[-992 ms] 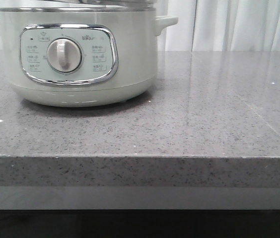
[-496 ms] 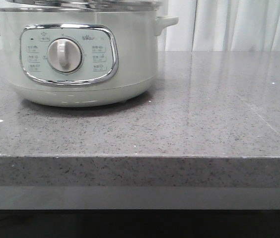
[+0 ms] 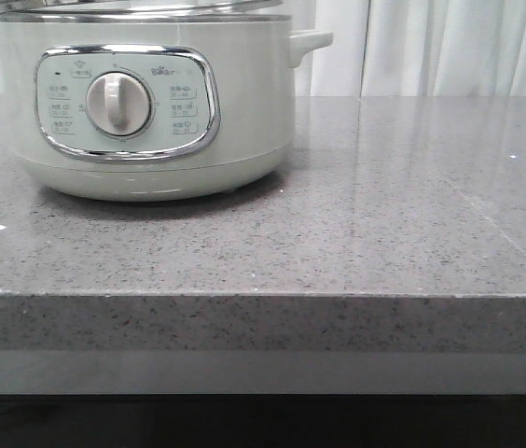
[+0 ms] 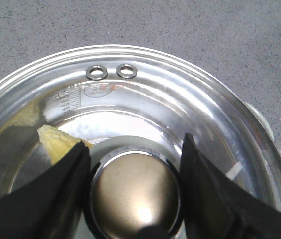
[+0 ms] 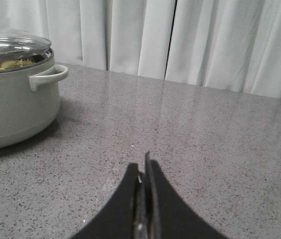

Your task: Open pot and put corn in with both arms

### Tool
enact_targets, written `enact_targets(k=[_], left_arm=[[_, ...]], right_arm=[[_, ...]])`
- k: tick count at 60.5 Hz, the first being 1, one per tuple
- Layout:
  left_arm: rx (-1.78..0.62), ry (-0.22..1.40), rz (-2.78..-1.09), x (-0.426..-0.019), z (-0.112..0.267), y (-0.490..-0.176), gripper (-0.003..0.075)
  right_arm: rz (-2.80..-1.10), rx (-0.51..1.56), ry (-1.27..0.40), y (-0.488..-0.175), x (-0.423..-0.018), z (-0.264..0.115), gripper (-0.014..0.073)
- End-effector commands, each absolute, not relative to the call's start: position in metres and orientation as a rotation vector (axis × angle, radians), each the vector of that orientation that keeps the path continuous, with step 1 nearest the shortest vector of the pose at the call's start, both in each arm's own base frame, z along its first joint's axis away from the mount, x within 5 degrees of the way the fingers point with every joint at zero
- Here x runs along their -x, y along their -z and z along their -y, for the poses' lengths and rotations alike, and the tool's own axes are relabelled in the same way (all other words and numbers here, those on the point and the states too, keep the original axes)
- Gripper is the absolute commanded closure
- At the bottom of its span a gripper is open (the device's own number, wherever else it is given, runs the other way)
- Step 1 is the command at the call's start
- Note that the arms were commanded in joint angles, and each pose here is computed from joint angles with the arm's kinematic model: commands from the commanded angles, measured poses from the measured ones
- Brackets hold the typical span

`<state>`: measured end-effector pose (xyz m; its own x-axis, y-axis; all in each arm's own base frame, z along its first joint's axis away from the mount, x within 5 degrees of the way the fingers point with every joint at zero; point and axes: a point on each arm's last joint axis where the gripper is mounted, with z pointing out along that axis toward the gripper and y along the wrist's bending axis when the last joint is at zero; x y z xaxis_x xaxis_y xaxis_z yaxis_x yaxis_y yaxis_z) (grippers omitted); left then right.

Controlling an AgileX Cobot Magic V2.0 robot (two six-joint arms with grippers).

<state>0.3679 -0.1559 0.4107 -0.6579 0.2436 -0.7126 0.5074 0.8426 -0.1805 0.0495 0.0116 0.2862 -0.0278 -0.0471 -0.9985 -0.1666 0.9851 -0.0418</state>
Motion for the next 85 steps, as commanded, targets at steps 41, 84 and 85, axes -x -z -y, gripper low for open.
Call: enact_targets(k=[41,84,85], left_arm=[[-0.661,0.370,-2.179,-0.356,0.173,-0.429,0.0395],[-0.643,0.465,-1.909,-0.285,0.150,-0.519,0.0639],[-0.643,0.465,-1.907,-0.284,0.149,-0.520,0.0665]], right_arm=[[-1.518,0.154,-0.079,-0.299,-0.049,-0.010,0.0659],[-1.520,0.155,-0.080,-0.299,-0.049,-0.010,0.0659],[-1.520,0.155,-0.080,-0.299,-0.049,-0.010,0.0659]])
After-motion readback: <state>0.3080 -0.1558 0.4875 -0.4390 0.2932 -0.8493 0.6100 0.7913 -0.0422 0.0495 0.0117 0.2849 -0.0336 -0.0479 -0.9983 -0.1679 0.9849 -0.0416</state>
